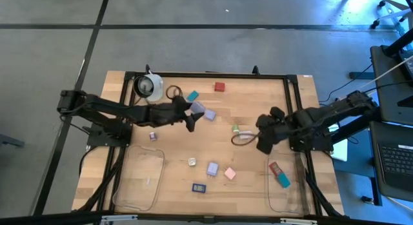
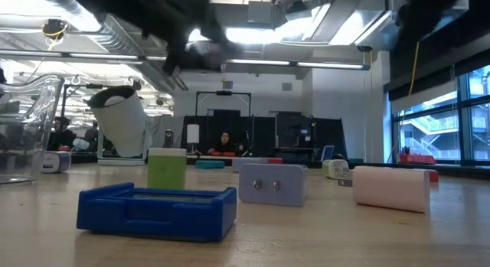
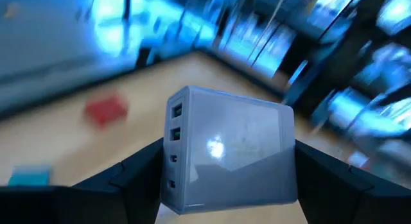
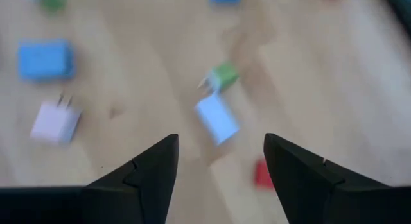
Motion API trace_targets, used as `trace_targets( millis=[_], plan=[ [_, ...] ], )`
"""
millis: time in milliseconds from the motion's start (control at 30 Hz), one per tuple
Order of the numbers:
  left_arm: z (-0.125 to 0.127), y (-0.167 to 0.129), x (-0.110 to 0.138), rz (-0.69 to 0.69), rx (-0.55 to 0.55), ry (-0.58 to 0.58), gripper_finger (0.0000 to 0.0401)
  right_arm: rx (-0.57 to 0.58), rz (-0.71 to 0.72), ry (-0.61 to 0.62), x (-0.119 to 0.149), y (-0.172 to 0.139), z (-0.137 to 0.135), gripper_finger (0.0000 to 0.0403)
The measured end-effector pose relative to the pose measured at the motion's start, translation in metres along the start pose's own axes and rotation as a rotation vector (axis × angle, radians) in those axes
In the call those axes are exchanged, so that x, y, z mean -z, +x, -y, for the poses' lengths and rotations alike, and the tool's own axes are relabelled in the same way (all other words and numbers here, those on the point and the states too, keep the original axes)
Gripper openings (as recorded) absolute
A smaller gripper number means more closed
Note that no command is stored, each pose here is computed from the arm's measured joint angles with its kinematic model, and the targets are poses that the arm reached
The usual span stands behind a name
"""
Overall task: Pick & Place Office items
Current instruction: Put the top left purple adapter into the left transparent bin
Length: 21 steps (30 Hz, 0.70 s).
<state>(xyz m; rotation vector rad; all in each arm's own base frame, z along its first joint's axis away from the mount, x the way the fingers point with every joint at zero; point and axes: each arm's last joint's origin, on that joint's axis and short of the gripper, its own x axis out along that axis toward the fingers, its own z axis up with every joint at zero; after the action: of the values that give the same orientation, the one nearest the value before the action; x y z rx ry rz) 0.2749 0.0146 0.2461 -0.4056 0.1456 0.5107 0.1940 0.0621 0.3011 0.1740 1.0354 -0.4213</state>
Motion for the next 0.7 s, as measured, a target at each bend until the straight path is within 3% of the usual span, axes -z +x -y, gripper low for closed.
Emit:
trace_targets(
  millis=[200, 333, 467, 700],
  plan=[
    [0.011, -0.016, -0.034, 0.256, 0.115, 0.024, 0.0280, 0.120, 0.229, 0.148, -0.029, 0.006, 0.017, 0.0230],
    [0.019, -0.025, -0.044, 0.353, 0.162, 0.039, 0.0280, 0.133, 0.385, 0.280, -0.050, 0.007, 0.024, 0.0230],
    [0.025, -0.030, -0.046, 0.397, 0.199, 0.036, 0.0280, 0.106, 0.477, 0.324, -0.064, 0.006, 0.027, 0.0230],
    [0.036, -0.036, -0.038, 0.354, 0.229, -0.023, 0.0280, 0.106, 0.539, 0.332, -0.073, 0.005, 0.032, 0.0230]
  ],
)
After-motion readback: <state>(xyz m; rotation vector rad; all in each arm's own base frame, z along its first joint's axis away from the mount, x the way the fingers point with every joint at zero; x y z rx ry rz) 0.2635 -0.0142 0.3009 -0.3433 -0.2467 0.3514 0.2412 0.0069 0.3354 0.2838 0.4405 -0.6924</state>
